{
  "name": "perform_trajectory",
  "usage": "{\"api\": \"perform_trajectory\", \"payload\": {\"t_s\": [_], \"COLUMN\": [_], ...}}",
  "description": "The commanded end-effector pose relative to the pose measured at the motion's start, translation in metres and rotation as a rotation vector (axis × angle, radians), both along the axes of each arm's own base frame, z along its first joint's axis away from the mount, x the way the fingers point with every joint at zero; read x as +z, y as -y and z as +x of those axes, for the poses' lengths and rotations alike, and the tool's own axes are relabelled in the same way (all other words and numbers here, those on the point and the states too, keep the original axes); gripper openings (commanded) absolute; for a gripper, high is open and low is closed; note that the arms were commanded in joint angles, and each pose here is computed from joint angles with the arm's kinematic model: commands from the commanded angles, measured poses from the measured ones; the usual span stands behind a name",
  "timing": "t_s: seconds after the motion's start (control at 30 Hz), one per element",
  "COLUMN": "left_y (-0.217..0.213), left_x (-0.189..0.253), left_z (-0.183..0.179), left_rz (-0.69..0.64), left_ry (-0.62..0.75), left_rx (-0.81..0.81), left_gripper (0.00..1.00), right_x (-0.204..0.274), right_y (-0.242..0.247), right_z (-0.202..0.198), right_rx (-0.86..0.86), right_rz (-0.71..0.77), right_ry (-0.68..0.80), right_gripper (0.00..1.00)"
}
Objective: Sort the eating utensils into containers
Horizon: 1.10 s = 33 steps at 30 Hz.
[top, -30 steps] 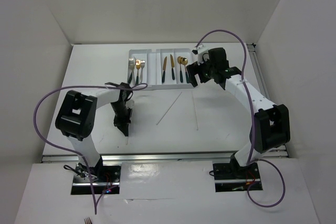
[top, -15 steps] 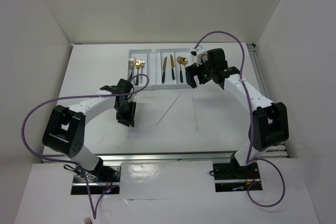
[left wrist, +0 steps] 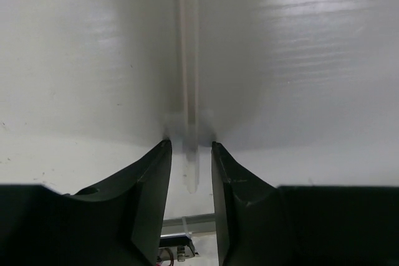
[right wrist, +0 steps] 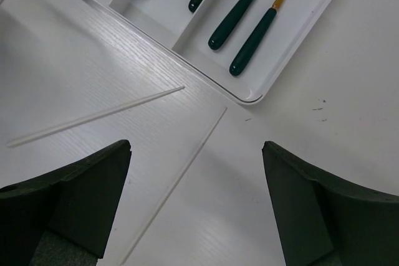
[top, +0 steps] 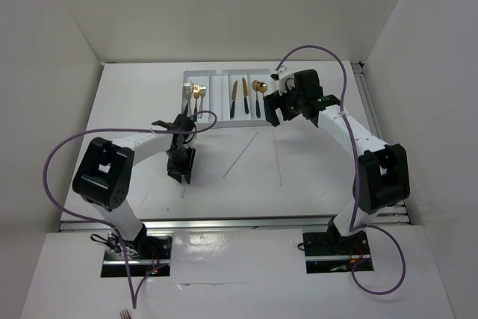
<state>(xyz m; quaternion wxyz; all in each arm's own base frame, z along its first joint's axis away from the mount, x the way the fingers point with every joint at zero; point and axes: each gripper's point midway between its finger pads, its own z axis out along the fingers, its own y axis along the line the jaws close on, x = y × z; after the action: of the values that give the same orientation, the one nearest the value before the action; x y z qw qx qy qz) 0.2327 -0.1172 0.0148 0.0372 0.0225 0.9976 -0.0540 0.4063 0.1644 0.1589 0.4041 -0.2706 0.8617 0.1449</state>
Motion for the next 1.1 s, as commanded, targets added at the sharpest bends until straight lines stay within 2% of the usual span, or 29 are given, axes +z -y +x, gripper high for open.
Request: {"api": "perform_trajectory", "payload": {"t_s": [0.0,0.1,0.2,0.23,0.33,0.5,0.83,0.93,1.07], "left_y": [-0.001,-0.003,-0.006,-0.006,-0.006,0.005,0.064,0.085,0.114], "left_x": [-0.003,-0.008,-0.018,-0.018,-0.024,-0.011,0.055,0.087,0.142], "left_z": [0.019,0.025,0.022,0.025,0.022,0.026,-0.007,-0.004,0.033], "left_rz": [0.052,0.078,0.104,0.105,0.112,0.054,-0.153,-0.236,-0.325], "left_ry": [0.022,0.016,-0.021,-0.021,-0.041,0.007,0.226,0.330,0.512], "left_rx": [0.003,-0.005,-0.006,-0.005,-0.006,-0.027,-0.354,-0.427,-0.456], "left_gripper": [0.45,0.44,0.33,0.18,0.00,0.00,0.00,0.00,0.00], "right_x": [0.019,0.019,0.019,0.020,0.016,0.016,0.010,0.010,0.013], "right_y": [-0.001,-0.001,-0.001,-0.001,0.003,0.003,-0.004,-0.009,-0.012], "right_z": [0.003,0.003,0.003,0.004,0.006,0.006,0.004,0.006,0.009], "right_rx": [0.000,0.000,0.000,0.000,-0.010,-0.010,0.021,0.030,0.026], "right_rz": [0.009,0.009,0.009,0.011,0.008,0.008,0.028,0.028,0.030], "right_ry": [0.048,0.048,0.048,0.057,0.048,0.048,0.023,0.025,0.031], "right_gripper": [0.93,0.93,0.93,0.93,0.93,0.92,0.92,0.92,0.92]}}
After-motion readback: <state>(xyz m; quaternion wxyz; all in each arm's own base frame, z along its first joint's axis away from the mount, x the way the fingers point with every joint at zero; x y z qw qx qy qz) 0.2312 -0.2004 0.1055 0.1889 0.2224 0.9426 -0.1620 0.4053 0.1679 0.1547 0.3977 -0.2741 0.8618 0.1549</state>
